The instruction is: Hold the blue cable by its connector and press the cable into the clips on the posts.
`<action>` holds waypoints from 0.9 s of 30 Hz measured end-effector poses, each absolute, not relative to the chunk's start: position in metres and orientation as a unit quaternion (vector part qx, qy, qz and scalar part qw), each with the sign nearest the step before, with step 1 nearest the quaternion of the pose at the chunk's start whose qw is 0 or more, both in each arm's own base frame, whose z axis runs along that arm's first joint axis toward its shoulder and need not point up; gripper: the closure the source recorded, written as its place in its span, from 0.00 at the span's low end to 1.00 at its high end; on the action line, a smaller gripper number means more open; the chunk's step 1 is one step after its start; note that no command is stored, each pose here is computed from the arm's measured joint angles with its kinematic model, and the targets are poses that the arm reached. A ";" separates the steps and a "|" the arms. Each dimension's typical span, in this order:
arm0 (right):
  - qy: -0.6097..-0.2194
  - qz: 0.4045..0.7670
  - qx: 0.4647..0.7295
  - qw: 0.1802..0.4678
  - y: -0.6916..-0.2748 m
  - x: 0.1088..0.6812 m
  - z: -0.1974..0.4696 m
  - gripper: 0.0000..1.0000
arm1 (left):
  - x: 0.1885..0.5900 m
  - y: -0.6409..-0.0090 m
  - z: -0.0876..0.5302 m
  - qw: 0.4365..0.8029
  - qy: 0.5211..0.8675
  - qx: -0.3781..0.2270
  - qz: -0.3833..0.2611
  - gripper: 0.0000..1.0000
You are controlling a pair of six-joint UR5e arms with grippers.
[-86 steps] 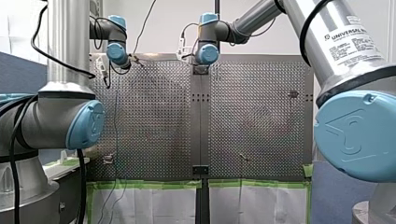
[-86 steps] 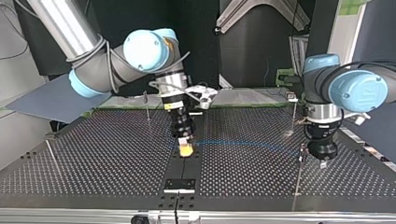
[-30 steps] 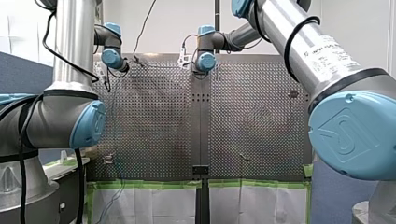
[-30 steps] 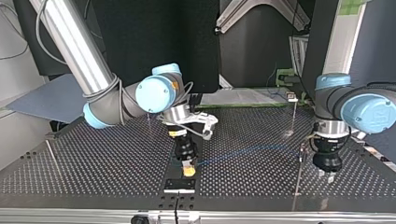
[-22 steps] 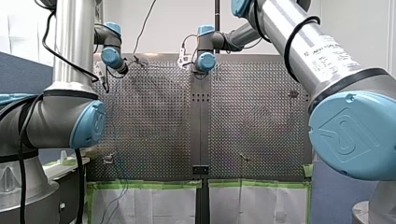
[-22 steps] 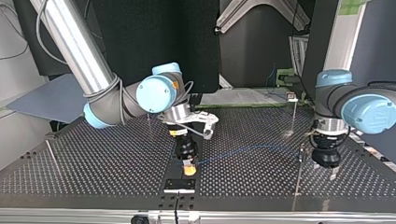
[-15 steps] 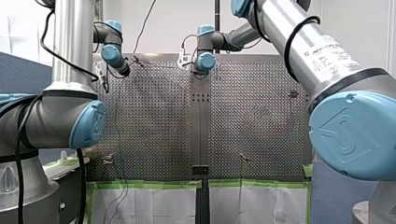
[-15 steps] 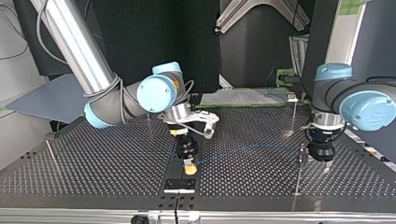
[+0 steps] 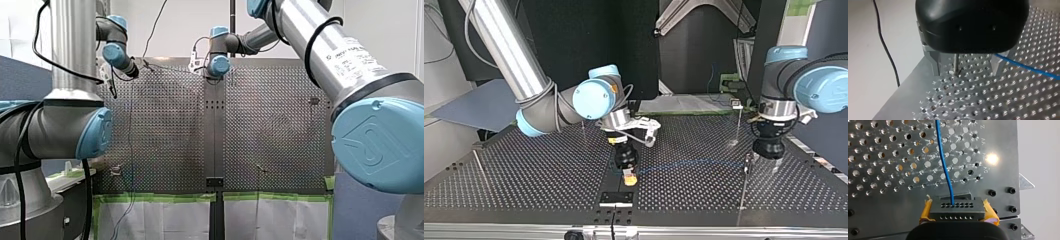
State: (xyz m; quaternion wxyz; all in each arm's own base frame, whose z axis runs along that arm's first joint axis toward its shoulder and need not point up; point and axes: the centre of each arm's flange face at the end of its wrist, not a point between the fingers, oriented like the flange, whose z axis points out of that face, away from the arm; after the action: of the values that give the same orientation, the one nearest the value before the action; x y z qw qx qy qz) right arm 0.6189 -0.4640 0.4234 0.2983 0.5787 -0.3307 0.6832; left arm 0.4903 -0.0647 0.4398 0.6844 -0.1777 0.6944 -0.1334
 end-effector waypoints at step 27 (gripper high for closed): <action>-0.330 0.683 0.580 0.297 -0.461 0.621 0.423 1.00 | 0.411 -0.110 0.475 0.676 0.710 -0.124 -0.154 0.00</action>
State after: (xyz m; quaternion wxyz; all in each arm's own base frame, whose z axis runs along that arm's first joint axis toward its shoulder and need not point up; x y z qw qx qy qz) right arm 0.6206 -0.4611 0.4232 0.2969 0.5804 -0.3299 0.6827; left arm 0.4109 -0.1098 0.4748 0.6762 -0.1240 0.7097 -0.1540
